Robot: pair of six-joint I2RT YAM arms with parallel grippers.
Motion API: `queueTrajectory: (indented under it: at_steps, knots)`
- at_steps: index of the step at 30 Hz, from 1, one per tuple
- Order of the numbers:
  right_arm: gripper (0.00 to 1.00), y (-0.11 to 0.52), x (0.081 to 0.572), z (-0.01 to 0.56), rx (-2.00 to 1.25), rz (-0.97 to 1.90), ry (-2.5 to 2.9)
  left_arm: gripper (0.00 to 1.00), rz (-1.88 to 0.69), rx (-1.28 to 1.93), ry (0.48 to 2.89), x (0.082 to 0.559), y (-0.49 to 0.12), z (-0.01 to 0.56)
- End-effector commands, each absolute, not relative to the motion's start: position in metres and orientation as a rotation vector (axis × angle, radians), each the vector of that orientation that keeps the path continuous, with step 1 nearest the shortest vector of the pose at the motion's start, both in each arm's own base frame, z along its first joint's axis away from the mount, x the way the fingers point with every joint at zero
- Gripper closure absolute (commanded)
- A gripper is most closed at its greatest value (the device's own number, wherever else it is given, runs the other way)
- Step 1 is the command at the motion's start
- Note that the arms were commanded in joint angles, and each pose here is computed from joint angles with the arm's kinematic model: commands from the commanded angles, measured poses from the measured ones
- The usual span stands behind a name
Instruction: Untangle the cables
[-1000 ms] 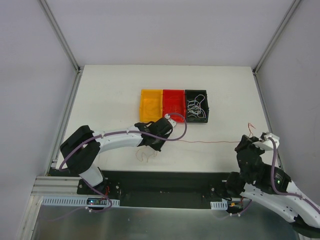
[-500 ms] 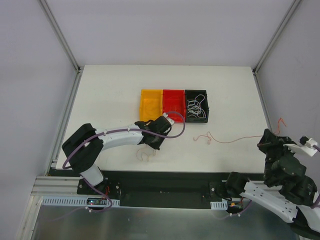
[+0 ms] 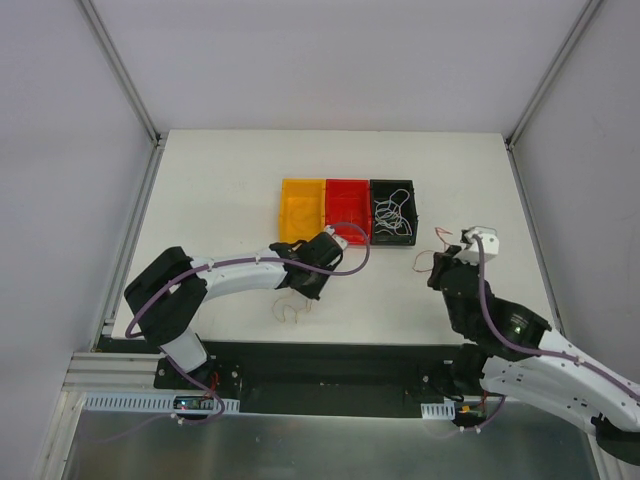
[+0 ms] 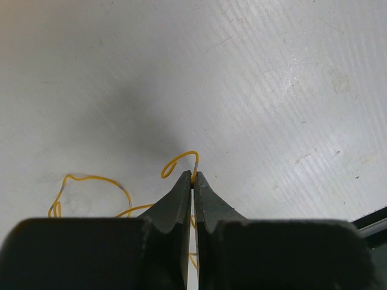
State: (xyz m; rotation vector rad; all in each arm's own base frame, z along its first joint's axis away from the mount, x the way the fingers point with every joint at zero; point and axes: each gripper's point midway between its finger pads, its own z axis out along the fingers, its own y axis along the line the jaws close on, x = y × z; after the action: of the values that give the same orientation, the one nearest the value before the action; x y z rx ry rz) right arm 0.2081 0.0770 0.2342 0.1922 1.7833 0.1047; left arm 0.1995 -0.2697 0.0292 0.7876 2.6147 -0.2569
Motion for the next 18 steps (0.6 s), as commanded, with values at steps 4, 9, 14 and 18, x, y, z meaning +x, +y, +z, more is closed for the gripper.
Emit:
queueTrajectory:
  at_steps: [4, 9, 14, 18]
  knots:
    - [0.99, 0.173, 0.191, 0.227, -0.092, 0.575, 1.932, 1.0, -0.228, 0.714, 2.603, 0.203, -0.259, 0.031]
    - [1.0, 0.184, 0.178, 0.254, -0.147, 0.716, 1.866, 1.0, -0.246, 0.699, 2.589, 0.203, -0.257, 0.034]
    - [1.0, 0.182, 0.183, 0.26, -0.097, 0.717, 1.845, 1.0, -0.273, 0.686, 2.576, 0.203, -0.257, 0.035]
    - [1.0, 0.165, 0.207, 0.225, -0.032, 0.499, 1.965, 1.0, -0.288, 0.687, 2.572, 0.203, -0.257, 0.037]
